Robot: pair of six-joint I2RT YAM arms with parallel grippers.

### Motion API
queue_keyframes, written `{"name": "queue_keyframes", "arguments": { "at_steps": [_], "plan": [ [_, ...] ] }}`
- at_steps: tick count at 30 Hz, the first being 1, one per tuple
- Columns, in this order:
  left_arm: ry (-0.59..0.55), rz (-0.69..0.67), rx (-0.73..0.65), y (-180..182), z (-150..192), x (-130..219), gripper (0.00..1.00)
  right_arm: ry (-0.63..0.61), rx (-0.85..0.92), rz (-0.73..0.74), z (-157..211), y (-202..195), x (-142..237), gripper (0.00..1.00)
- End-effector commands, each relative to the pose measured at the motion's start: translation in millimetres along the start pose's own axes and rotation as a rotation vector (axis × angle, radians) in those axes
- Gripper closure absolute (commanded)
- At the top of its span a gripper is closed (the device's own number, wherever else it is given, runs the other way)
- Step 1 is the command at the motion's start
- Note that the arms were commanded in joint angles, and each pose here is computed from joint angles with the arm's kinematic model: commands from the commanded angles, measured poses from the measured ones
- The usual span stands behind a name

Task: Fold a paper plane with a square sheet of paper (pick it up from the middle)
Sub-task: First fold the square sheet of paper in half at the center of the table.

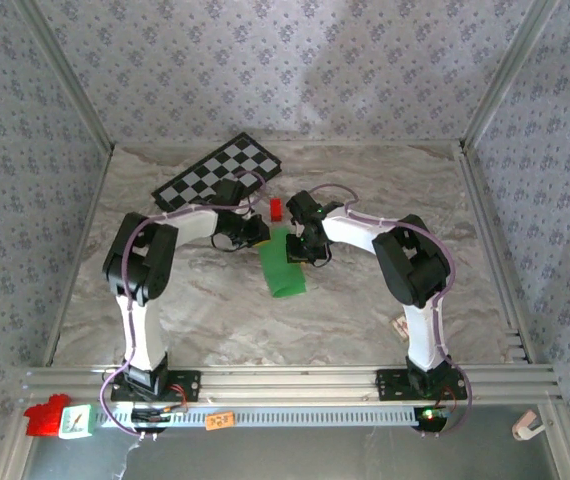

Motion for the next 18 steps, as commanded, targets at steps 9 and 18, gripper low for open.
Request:
{"name": "queue_keyframes", "arguments": {
  "at_steps": [9,18],
  "plan": [
    [-0.058,-0.160,-0.043,24,-38,2,0.88,0.324,-0.058,0.353,64,-60,-53,0.82],
    [-0.128,0.018,-0.080,-18,-26,53,0.87,0.327,-0.075,0.335,66,-61,-55,0.82]
  ]
}}
Point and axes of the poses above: each hand's point on the last joint's axis, 136 mm out from that joint toward the fingers, its own x axis back along the fingers, its own y axis along the line the jaws close on, z = x × y, the point moved 9 cm from there along x, back along the fingers, and after that the axes turned 10 degrees about x, right-handed, at the moved point
